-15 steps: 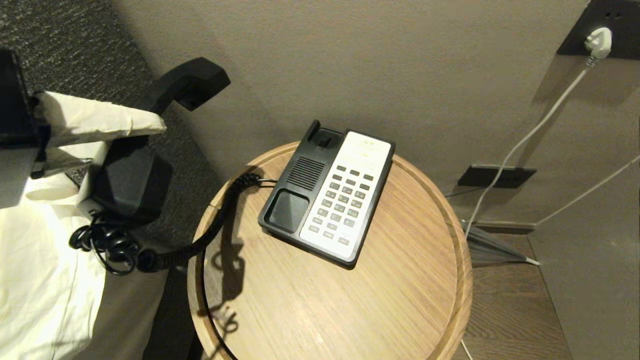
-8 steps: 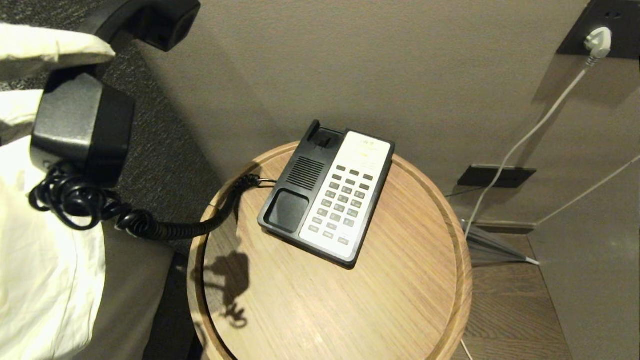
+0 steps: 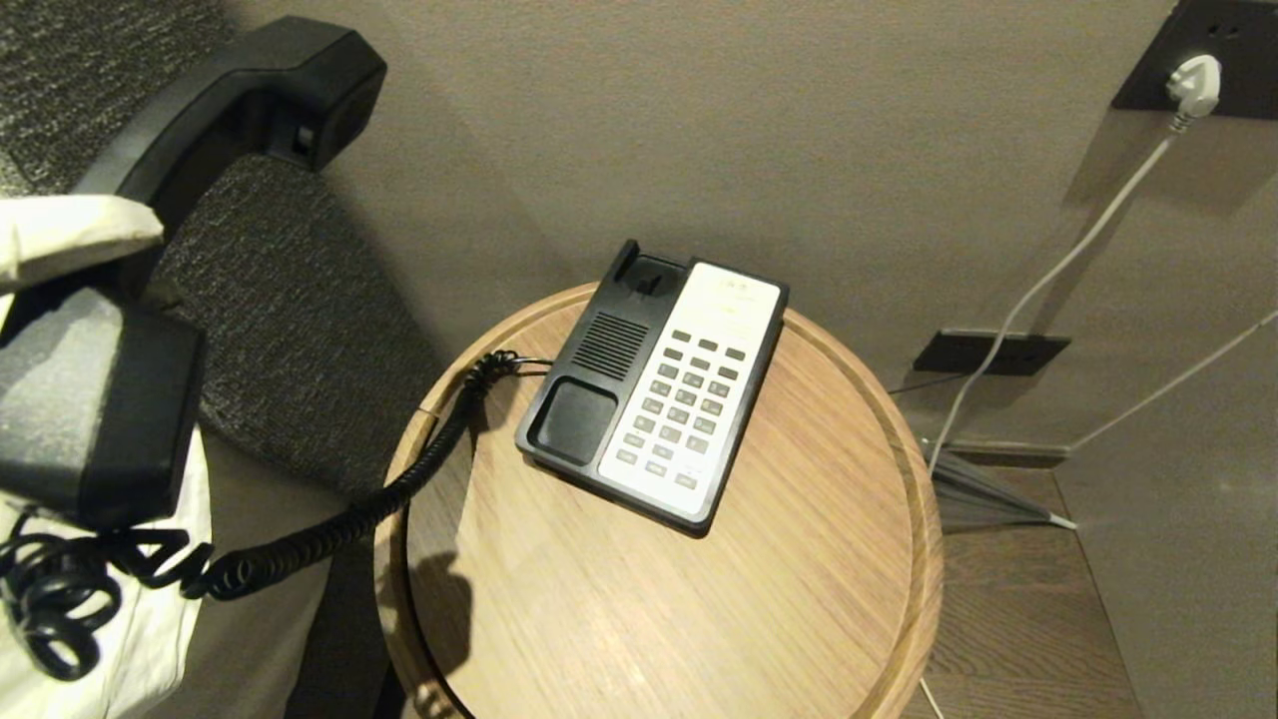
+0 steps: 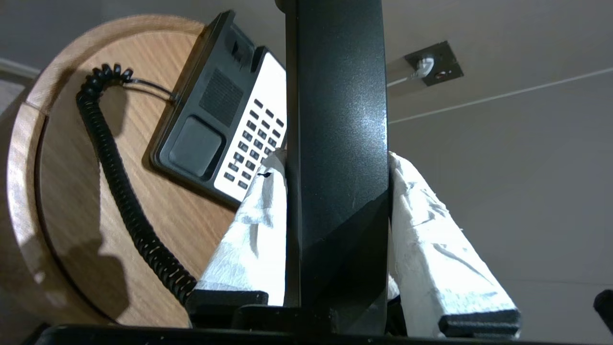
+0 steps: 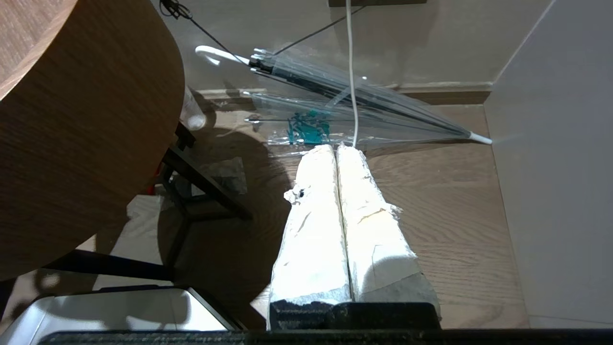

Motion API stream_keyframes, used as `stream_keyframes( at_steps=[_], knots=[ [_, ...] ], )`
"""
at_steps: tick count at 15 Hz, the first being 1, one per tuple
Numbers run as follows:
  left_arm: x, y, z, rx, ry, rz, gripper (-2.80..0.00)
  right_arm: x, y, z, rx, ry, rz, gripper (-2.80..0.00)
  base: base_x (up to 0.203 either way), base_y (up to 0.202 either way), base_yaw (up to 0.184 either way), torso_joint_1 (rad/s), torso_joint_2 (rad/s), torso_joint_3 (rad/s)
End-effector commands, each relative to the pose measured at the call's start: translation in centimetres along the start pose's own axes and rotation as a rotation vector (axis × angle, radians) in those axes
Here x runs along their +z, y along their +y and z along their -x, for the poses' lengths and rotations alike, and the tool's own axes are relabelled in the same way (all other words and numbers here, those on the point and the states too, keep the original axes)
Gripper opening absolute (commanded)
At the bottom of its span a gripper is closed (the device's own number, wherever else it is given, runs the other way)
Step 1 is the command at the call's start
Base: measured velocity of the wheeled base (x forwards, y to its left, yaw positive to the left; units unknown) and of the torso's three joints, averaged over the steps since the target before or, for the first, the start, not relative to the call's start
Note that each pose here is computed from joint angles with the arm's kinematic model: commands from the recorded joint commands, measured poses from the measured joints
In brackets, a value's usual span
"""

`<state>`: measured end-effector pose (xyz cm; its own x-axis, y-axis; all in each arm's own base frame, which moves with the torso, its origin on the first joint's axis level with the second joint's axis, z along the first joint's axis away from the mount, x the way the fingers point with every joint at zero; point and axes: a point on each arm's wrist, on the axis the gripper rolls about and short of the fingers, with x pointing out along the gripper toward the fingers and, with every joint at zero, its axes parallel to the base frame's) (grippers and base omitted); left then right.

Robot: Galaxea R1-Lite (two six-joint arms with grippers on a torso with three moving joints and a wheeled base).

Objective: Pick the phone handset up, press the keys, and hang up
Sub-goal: Dial the number

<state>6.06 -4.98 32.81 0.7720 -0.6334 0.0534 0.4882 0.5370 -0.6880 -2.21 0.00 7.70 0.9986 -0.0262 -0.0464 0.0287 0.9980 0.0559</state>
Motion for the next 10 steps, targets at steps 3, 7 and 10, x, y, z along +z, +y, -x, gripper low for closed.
stream_keyframes(
  at_steps=[3, 7, 10],
  knots=[
    [-1.5, 1.5, 0.9, 0.026, 0.03, 0.007, -2.8, 0.0, 0.0, 0.0, 0.0, 0.0, 0.0, -2.8, 0.0, 0.0, 0.0, 0.0, 0.0, 0.0],
    [-2.8, 2.6, 2.4, 0.018, 0.051, 0.005, -2.8, 0.0, 0.0, 0.0, 0.005, -0.005, 0.008, -2.8, 0.0, 0.0, 0.0, 0.0, 0.0, 0.0],
    [-2.8, 2.5, 2.3, -0.009, 0.069, 0.008, -2.8, -0.1, 0.0, 0.0, 0.008, -0.002, 0.013, -2.8, 0.0, 0.0, 0.0, 0.0, 0.0, 0.0]
  ],
)
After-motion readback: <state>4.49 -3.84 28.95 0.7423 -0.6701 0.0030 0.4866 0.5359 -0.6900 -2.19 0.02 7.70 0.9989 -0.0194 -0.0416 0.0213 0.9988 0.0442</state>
